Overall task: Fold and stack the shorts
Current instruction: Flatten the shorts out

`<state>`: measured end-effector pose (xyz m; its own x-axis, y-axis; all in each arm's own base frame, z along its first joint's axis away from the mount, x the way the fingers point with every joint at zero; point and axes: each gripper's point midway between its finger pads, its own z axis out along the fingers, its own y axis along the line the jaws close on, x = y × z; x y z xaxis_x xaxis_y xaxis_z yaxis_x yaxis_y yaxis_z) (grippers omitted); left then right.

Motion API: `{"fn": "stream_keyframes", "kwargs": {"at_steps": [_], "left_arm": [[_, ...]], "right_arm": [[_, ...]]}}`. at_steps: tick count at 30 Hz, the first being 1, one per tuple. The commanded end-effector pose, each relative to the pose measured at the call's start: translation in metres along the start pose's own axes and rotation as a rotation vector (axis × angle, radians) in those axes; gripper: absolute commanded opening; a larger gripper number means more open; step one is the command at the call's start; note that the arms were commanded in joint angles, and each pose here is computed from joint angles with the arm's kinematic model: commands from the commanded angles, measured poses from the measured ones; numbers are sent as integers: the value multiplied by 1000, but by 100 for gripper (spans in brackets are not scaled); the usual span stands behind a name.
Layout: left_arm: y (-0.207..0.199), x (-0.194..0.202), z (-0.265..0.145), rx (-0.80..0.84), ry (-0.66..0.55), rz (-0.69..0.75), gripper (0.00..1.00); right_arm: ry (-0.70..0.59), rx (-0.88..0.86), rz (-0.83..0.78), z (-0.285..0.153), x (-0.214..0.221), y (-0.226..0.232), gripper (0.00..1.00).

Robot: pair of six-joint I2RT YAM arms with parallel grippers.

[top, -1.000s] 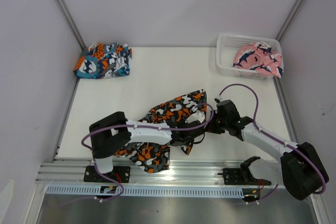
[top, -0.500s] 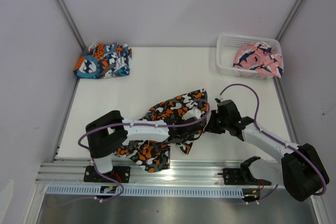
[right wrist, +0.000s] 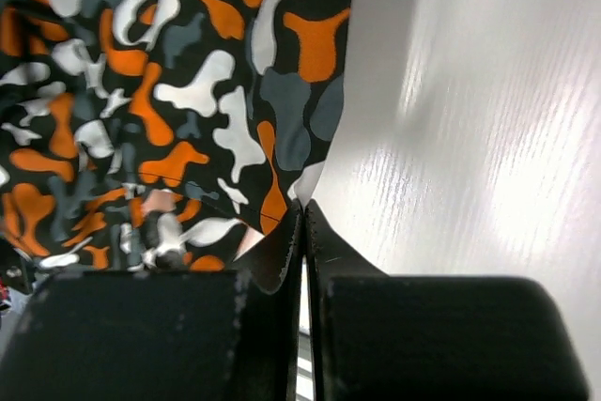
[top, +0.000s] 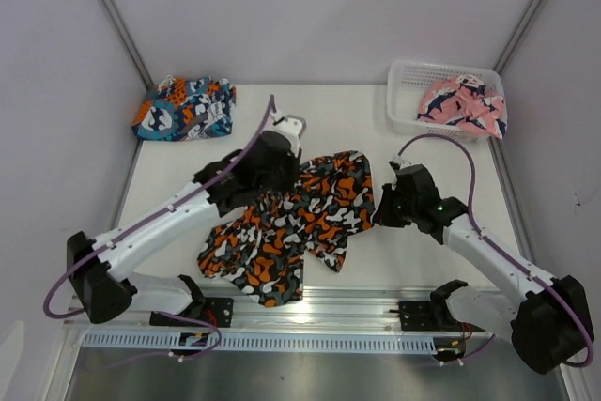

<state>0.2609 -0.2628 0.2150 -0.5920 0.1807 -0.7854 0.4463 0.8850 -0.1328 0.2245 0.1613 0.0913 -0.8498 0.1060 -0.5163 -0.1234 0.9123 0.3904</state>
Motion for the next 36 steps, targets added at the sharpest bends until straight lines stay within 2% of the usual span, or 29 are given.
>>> {"fn": "stream_keyframes", "kwargs": {"at_steps": [1,5,6,8,10,11,14,16,17,20,25,28,31,36], "left_arm": [[15,-47,-47,-1,-82,30,0],[46,-91,-86,-103,-196,1,0],[56,-118,-106,-138,-271,-22,0],[68,-128,-121,-188,-289,-16,0],[81,-160,-155,-243,-384,-32,0],[86,-162,-161,-269,-384,-28,0],[93,-199,-214,-298,-518,-39,0],[97,-206,-232,-314,-551,-22,0],[98,-216,-255,-311,-604,-30,0],[100,-222,-296,-292,-698,-27,0],[90,-214,-372,-151,-874,-45,0],[79,-205,-393,-55,-903,-35,0],[65,-197,-412,42,-925,-12,0],[40,-185,-452,238,-1000,9,0]], "right_arm": [[-120,-11,-80,-33,-41,15,0],[-197,13,-97,-64,-77,32,0],[-193,4,-113,-69,-79,39,0],[-267,13,-129,-88,-103,51,0],[-275,6,-155,-100,-108,60,0],[-318,3,-157,-114,-121,68,0],[-364,-13,-173,-140,-129,79,0],[-387,-35,-189,-152,-131,85,0],[-396,-54,-200,-158,-130,89,0],[-478,-121,-233,-191,-134,100,0],[-714,-279,-292,-277,-151,121,0],[-788,-360,-339,-313,-153,134,0],[-838,-543,-448,-355,-141,161,0],[-978,-711,-533,-418,-123,174,0]]}}
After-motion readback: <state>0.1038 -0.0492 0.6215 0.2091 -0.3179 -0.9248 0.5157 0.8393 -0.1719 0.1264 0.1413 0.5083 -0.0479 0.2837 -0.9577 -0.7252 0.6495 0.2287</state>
